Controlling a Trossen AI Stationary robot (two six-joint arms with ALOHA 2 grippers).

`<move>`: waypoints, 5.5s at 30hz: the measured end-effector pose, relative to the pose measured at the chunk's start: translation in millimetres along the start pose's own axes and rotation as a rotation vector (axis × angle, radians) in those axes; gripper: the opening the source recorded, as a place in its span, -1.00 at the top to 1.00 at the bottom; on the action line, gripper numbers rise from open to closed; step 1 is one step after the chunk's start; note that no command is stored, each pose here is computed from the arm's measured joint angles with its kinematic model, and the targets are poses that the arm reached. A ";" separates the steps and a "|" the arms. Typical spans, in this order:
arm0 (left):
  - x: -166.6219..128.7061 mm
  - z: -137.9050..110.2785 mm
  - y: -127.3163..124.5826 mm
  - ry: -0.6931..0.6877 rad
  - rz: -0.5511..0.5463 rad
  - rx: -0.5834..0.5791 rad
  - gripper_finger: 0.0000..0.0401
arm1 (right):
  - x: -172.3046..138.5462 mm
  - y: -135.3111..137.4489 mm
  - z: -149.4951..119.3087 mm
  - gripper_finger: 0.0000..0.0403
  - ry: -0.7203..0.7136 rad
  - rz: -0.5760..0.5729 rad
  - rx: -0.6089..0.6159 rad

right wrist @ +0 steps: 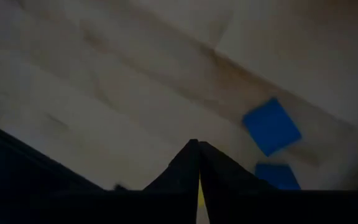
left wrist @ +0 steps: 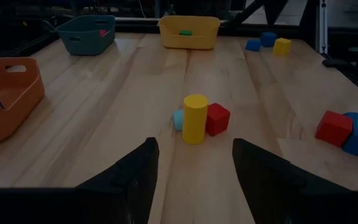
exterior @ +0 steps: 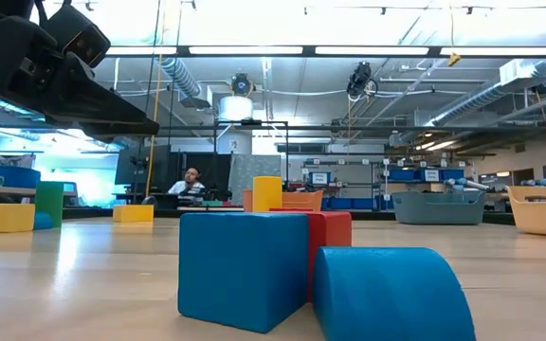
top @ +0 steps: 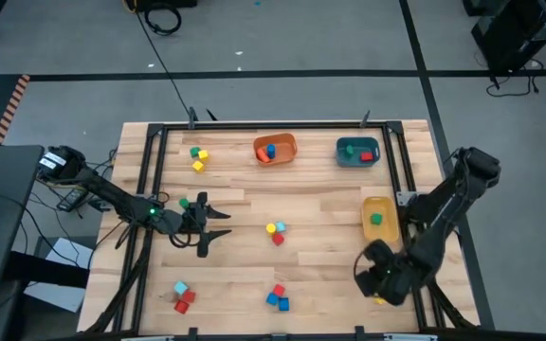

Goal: Sort blocks by size
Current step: Put the yellow cube block into the yellow bin

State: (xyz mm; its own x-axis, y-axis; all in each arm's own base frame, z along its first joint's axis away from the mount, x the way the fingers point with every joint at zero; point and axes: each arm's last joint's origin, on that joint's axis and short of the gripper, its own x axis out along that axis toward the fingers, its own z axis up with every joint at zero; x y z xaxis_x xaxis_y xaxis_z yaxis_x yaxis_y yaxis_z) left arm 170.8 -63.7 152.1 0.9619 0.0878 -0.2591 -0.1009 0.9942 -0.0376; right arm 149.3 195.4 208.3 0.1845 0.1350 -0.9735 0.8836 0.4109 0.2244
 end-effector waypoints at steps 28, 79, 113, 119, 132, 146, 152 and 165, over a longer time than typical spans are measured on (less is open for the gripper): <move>0.0 0.0 0.0 0.000 0.000 -0.007 -0.06 | 31.4 -3.1 -36.7 0.00 0.059 -0.051 -0.101; 0.0 0.0 0.0 0.000 -0.001 -0.009 -0.06 | 33.1 3.2 -33.8 -0.03 0.074 -0.007 -0.325; 0.0 -0.1 0.0 0.001 -0.001 -0.008 -0.06 | 65.9 -3.7 -43.2 -0.38 0.186 -0.068 -0.409; 0.0 -0.1 0.0 0.001 -0.001 -0.008 -0.06 | 71.5 -4.3 -43.3 -0.18 0.174 -0.088 -0.413; 0.0 -0.1 0.0 0.001 -0.001 -0.028 -0.06 | 70.1 -2.7 -43.4 0.27 0.167 -0.069 -0.405; 0.0 -0.2 -0.4 0.003 -0.012 -0.052 -0.06 | 50.2 19.4 -26.3 0.27 -0.102 0.206 -0.419; 0.0 -0.2 -0.4 0.004 -0.012 -0.072 -0.06 | 32.9 18.5 8.6 0.27 -0.290 0.142 -0.398; 0.0 -0.2 -0.4 0.004 -0.012 -0.078 -0.06 | -17.6 -22.7 69.8 0.19 -0.372 -0.185 -0.243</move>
State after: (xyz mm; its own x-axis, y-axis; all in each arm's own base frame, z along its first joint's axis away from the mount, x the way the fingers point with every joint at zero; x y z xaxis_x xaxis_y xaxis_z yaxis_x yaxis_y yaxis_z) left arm 170.8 -64.1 152.0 0.9622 0.0755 -0.2616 -0.1090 0.9872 -0.1162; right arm 156.0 120.8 217.4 0.2143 -0.2740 -0.9376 0.7984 0.6021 0.0065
